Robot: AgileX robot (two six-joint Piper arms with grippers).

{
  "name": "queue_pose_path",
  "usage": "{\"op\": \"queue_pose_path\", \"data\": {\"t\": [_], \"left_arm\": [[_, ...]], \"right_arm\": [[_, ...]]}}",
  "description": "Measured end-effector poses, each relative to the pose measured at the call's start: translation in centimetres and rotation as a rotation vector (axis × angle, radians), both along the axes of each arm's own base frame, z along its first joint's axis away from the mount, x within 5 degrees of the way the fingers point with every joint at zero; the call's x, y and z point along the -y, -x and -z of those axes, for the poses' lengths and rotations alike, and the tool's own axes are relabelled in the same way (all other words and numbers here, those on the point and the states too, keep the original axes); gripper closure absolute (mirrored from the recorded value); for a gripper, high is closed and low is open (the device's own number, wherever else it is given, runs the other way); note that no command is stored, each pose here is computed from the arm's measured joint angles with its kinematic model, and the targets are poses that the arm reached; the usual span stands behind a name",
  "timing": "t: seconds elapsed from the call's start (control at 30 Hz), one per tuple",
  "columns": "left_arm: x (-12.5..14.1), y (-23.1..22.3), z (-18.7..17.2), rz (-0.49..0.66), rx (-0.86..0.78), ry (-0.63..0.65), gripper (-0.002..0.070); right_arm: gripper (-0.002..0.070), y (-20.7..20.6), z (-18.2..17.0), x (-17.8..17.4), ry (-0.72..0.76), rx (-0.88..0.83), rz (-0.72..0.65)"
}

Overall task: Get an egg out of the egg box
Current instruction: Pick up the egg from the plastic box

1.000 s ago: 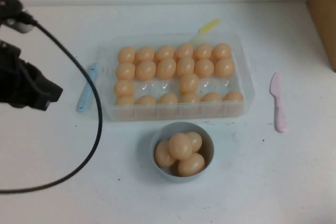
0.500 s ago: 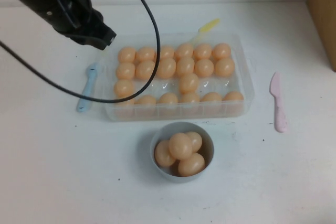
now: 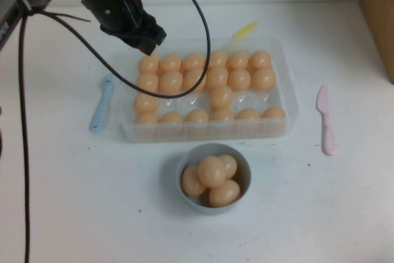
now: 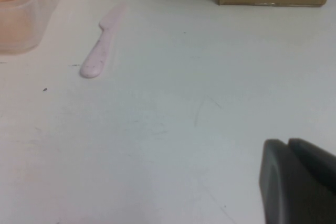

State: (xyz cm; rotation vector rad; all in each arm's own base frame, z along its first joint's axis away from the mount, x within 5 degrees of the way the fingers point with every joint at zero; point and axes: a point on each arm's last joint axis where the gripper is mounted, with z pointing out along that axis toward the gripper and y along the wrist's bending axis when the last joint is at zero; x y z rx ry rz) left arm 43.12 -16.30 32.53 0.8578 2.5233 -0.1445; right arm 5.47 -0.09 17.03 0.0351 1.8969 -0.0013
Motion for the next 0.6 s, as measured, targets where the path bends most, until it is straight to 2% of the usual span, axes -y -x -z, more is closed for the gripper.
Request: {"op": "queue_pose_path", "data": {"t": [0.07,0.17,0.3,0.6], "left_arm": [[0.2,-0.6,1.2,-0.007,-0.011,-0.001,0.0336],[0.6,-1.6,2.7,-0.015,-0.004,0.005,0.0223],[1.0,-3.0,4.4,-0.026,0.037,0.021,0.0181],[1.7,-5.0,6.2,-0.041,0.137,0.059,0.0172]], "right_arm": [[0.0694,0.0,0.0,0.0,0.0,0.0,0.0],[0.0694,0.0,0.0,0.0,0.0,0.0,0.0],[0.0694,0.0,0.0,0.0,0.0,0.0,0.0],[0.0694,0.0,0.0,0.0,0.0,0.0,0.0]]}}
